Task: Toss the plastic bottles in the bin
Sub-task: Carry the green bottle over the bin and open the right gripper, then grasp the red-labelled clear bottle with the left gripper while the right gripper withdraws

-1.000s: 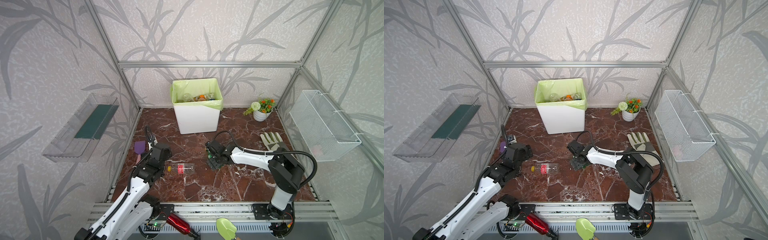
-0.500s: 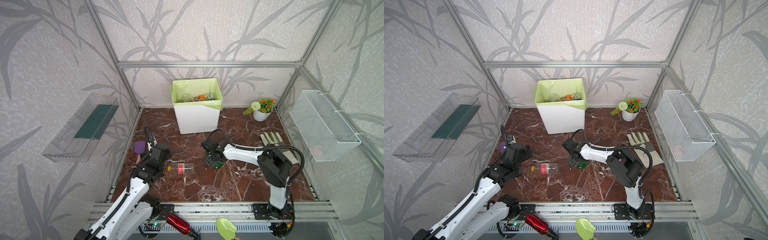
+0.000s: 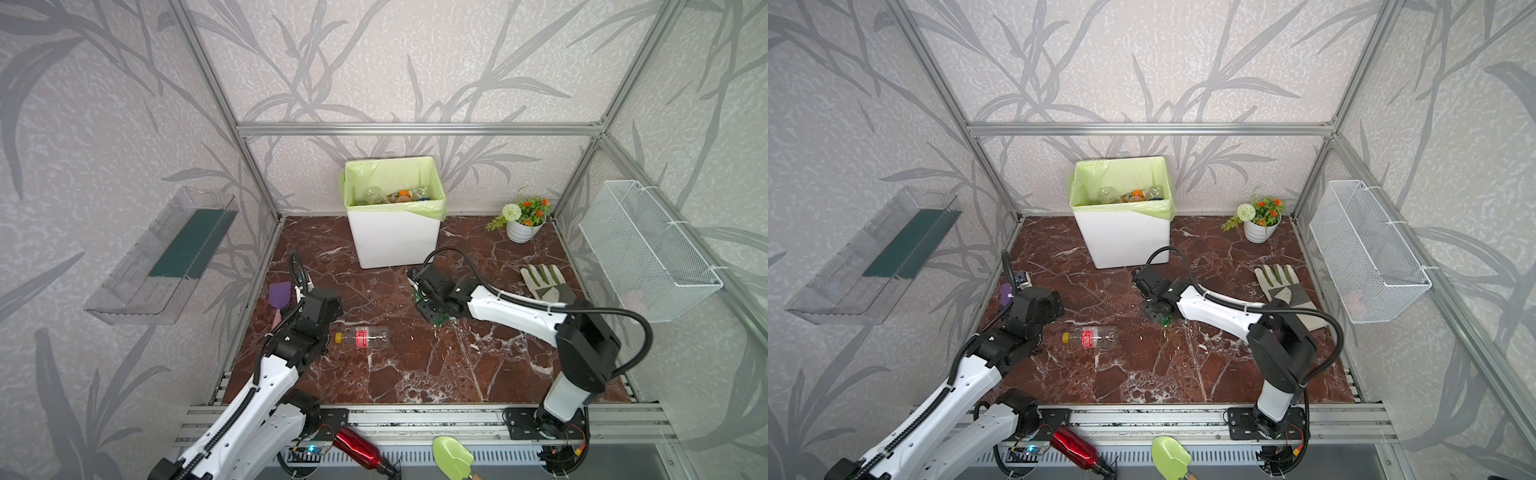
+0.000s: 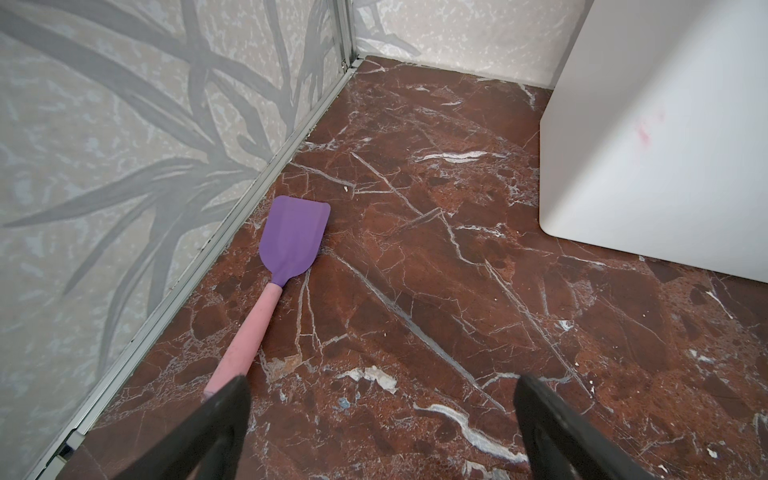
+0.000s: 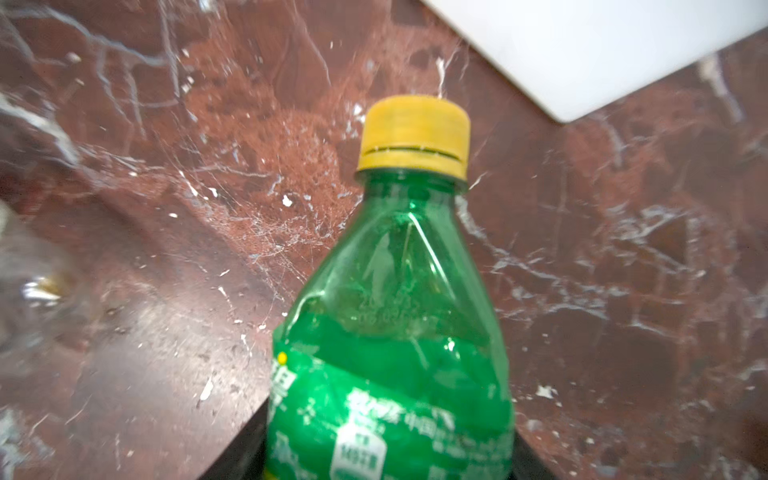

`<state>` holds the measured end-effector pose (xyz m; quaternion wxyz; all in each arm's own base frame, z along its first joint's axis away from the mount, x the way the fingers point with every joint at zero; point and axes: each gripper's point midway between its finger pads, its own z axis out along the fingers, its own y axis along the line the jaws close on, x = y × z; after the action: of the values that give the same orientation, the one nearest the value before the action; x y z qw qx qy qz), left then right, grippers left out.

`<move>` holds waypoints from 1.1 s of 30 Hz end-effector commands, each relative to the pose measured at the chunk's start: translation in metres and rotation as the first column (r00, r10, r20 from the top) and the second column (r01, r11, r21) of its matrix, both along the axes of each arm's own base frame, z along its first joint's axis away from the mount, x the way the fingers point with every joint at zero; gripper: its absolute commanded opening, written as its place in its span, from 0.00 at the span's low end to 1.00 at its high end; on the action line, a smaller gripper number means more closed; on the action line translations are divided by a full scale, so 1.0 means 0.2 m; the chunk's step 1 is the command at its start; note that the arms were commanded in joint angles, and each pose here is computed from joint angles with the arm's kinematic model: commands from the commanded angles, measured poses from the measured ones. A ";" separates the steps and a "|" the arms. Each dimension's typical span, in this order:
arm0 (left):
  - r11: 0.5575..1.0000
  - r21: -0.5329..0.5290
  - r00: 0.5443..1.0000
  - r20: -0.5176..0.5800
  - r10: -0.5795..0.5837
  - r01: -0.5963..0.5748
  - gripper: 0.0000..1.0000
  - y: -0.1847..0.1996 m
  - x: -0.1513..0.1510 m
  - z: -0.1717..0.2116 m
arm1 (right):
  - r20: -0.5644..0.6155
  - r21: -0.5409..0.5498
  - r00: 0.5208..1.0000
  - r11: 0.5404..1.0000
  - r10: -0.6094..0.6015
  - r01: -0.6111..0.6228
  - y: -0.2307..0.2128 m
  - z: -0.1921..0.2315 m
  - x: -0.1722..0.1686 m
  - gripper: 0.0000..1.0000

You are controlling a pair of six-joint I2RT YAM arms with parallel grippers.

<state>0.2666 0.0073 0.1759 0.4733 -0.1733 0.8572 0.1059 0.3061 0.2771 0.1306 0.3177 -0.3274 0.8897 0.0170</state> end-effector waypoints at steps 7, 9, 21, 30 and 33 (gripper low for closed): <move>1.000 -0.005 1.000 0.026 0.012 -0.012 0.99 0.00 0.02 0.02 | 0.574 0.291 0.809 0.955 -0.125 -0.059 -0.33 1.16 -0.06 0.59; 1.000 -0.006 1.000 0.027 0.009 -0.009 0.99 -0.01 0.03 0.02 | 0.635 0.349 0.757 0.932 -0.156 -0.100 -0.38 1.33 -0.11 0.58; 1.000 -0.009 0.999 -0.047 -0.007 0.007 0.99 -0.06 0.09 0.01 | 0.527 0.437 0.849 0.848 0.030 -0.301 0.25 1.57 0.57 0.75; 1.000 -0.019 1.000 -0.001 -0.007 0.006 0.99 -0.04 0.04 0.06 | 0.597 0.455 0.798 0.854 -0.083 -0.252 0.18 1.73 0.63 0.99; 1.000 -0.017 1.000 -0.020 -0.002 0.002 0.99 -0.04 0.03 0.04 | 0.651 0.484 0.749 0.829 -0.126 -0.281 0.08 1.86 0.50 0.99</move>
<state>0.2791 -0.0047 0.1932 0.4759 -0.1667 0.8590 0.0883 0.4453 0.3278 0.4047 0.5983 -0.2877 0.7319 0.1535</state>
